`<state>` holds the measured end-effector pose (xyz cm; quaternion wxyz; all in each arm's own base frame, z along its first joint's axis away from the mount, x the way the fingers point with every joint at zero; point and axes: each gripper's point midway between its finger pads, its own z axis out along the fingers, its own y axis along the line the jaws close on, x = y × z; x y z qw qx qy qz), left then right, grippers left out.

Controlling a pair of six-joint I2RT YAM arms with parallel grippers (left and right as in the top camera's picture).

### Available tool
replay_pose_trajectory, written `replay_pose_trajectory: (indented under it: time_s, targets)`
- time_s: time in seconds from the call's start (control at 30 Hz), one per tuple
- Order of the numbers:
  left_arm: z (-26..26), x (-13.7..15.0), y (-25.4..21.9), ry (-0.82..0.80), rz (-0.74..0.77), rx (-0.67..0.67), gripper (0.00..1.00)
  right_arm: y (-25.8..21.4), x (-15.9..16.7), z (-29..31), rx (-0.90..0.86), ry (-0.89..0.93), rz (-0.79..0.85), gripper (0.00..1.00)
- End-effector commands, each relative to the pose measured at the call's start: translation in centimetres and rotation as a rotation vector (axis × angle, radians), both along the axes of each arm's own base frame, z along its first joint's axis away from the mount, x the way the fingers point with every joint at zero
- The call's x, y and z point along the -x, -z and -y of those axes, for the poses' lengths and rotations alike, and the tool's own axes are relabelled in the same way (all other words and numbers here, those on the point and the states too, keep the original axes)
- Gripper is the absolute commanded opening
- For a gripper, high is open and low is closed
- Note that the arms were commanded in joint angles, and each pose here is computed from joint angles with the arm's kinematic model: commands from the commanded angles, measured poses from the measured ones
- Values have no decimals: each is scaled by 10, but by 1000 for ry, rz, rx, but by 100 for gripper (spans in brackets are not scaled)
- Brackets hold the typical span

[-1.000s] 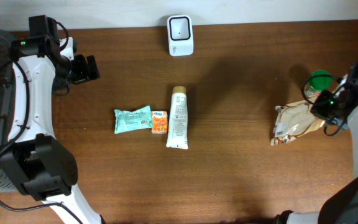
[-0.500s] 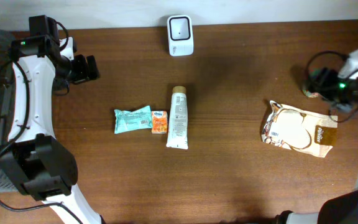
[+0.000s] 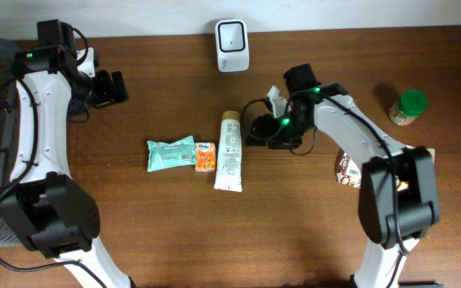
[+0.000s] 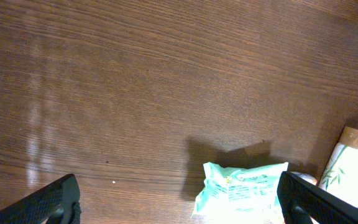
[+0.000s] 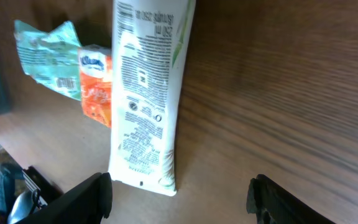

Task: Scan the item barcode
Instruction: 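Carry rice bag right with right gripper and set it beside the jar, then grasp the white tube with the right gripper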

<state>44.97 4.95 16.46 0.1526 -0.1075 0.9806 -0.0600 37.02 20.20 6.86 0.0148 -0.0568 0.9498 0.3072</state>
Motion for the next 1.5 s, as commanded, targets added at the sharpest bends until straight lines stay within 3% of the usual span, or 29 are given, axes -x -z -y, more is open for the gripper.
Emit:
replay_pose_trajectory:
  time_s: [0.0, 0.17, 0.37, 0.53, 0.7, 0.83, 1.03, 1.1, 1.27, 1.47]
  targets:
    - [-2, 0, -9, 0, 22, 2, 99, 12, 0, -4, -18, -31, -3, 69]
    - [-2, 0, -9, 0, 22, 2, 99, 34, -9, -17, -57, -62, 44, 66]
    - [-2, 0, -9, 0, 22, 2, 99, 45, -3, -43, -115, -57, 64, 47]
    - [-2, 0, -9, 0, 22, 2, 99, 70, 7, -57, -134, 75, -21, 34]
    - [-2, 0, -9, 0, 22, 2, 99, 93, 13, -67, -118, 169, -121, 31]
    - [-2, 0, -9, 0, 23, 2, 99, 107, 12, -67, -54, 199, -111, 31]
    - [-2, 0, -9, 0, 23, 2, 99, 97, 18, -75, -125, 114, -101, 10]
    - [-2, 0, -9, 0, 23, 2, 99, 83, 14, -78, -144, 75, -42, 5]
    - [-2, 0, -9, 0, 22, 2, 99, 14, 6, -87, -239, -34, 145, 4]
    - [-2, 0, -9, 0, 22, 2, 99, -146, 15, -50, -392, -46, 422, 4]
